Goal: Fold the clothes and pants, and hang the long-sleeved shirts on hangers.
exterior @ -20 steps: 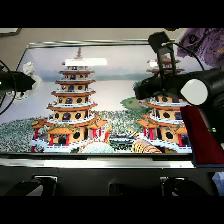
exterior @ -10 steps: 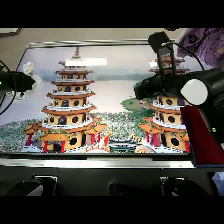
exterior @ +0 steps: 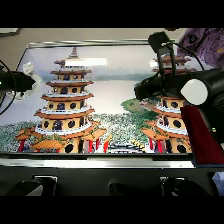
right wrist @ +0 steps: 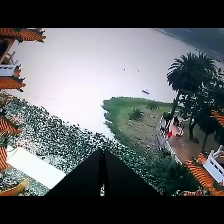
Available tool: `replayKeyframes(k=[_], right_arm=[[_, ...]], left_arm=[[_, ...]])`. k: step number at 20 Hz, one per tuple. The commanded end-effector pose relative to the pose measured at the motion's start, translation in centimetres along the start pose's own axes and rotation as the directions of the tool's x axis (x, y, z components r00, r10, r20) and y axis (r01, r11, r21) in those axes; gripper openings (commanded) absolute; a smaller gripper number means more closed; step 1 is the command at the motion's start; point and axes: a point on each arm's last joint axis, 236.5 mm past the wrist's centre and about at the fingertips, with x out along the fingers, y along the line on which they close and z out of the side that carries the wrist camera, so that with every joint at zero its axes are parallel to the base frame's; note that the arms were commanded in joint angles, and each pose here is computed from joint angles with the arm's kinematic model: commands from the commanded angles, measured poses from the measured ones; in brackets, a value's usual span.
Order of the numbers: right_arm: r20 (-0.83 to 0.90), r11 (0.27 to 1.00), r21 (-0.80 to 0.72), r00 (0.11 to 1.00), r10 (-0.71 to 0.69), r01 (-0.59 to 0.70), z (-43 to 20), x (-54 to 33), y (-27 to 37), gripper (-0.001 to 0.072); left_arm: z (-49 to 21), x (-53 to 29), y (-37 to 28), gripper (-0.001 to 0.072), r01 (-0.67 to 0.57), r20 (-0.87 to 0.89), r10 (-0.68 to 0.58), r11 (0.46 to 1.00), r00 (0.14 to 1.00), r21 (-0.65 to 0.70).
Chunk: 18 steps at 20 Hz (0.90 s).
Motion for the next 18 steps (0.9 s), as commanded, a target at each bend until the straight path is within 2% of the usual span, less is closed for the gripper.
replayKeyframes(k=[1, 2, 3, 4, 7, 10, 14, 18], right_arm=[[0.002, 1.000, -0.001, 1.000, 0.001, -0.001, 0.0, -0.1, 0.0, 0.0030], [0.001, 1.000, -0.001, 1.000, 0.001, -0.001, 0.0, -0.1, 0.0, 0.0030], [0.002, 1.000, -0.001, 1.000, 0.001, -0.001, 0.0, -0.1, 0.0, 0.0030], [0.002, 1.000, -0.001, 1.000, 0.001, -0.001, 0.0, -0.1, 0.0, 0.0030], [0.002, 1.000, 0.000, 1.000, 0.001, -0.001, 0.0, -0.1, 0.0, 0.0030], [0.001, 1.000, -0.001, 1.000, 0.001, -0.001, 0.0, -0.1, 0.0, 0.0030], [0.002, 1.000, -0.001, 1.000, 0.001, -0.001, 0.0, -0.1, 0.0, 0.0030], [0.002, 1.000, 0.000, 1.000, 0.001, -0.001, 0.0, -0.1, 0.0, 0.0030]], left_arm=[[0.0, 0.0, 0.0, 0.0047, -0.001, 0.001, 0.001, 1.000, 1.000, 0.000], [0.2, 0.1, 0.0, 0.0190, -0.001, 0.009, 0.001, 1.000, 1.000, -0.008], [0.5, 0.4, 0.2, 0.0512, -0.005, 0.015, 0.006, 0.998, 1.000, -0.060], [0.3, 0.9, 0.9, 0.0720, -0.030, 0.003, 0.030, 0.988, 1.000, -0.152], [-0.7, 3.1, 4.0, 0.0720, -0.130, -0.065, 0.118, 0.960, 0.991, -0.247], [-1.2, 5.9, 10.6, 0.0720, -0.265, -0.118, 0.239, 0.901, 0.964, -0.343], [0.6, 7.8, 23.2, 0.0720, -0.452, -0.107, 0.454, 0.775, 0.884, -0.442], [-0.9, 15.0, 31.7, 0.0720, -0.510, -0.186, 0.486, 0.711, 0.854, -0.484]])
